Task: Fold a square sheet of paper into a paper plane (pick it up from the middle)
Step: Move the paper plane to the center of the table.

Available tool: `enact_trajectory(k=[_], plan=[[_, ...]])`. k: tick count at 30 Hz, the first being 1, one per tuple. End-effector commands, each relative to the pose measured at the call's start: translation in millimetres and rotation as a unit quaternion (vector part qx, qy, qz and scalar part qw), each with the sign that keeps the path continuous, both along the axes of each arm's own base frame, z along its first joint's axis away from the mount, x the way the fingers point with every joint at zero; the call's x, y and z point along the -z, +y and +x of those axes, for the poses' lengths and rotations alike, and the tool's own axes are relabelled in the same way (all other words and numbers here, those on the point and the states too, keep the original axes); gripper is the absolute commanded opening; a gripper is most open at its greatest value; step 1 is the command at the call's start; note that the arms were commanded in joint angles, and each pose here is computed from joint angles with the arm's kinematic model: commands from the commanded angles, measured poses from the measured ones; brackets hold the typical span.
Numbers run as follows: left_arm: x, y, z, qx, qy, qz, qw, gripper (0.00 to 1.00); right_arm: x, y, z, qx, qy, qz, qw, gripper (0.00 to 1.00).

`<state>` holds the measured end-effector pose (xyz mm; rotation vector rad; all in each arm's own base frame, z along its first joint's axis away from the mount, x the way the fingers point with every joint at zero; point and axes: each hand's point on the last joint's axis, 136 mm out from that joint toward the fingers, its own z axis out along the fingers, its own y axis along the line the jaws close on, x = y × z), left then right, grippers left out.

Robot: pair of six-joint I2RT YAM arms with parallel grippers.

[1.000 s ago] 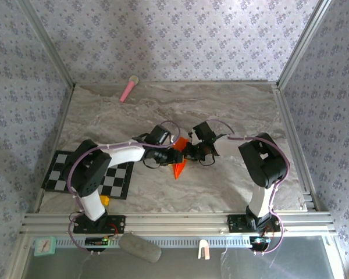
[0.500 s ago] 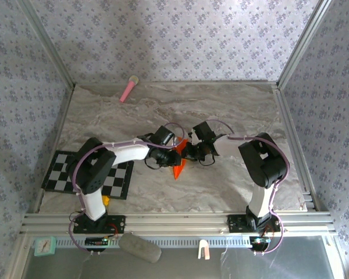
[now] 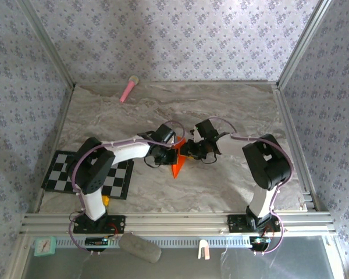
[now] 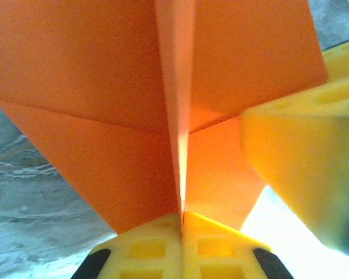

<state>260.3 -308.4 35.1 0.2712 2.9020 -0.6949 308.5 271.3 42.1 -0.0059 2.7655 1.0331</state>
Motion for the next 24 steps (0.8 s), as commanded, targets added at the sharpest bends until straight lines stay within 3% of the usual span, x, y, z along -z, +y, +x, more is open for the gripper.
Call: enact_trajectory(k=[1, 5, 12, 24], plan=[[-18.5, 14.1, 10.8, 0.009, -0.038, 0.046, 0.998, 0.01, -16.8, -23.1, 6.6, 0.027, -0.039, -0.031, 0.998, 0.46], [-28.3, 39.9, 27.0, 0.013, -0.073, 0.130, 0.989, 0.00, -20.4, -58.0, 13.7, 0.065, -0.076, -0.085, 0.991, 0.57], [-23.3, 62.5, 51.1, 0.023, -0.089, 0.236, 0.967, 0.00, -24.2, -81.6, 13.2, 0.096, -0.094, -0.117, 0.984, 0.62], [-0.3, 53.3, 61.8, 0.022, -0.067, 0.247, 0.966, 0.09, -23.8, -80.8, 10.6, 0.101, -0.089, -0.109, 0.985, 0.64]])
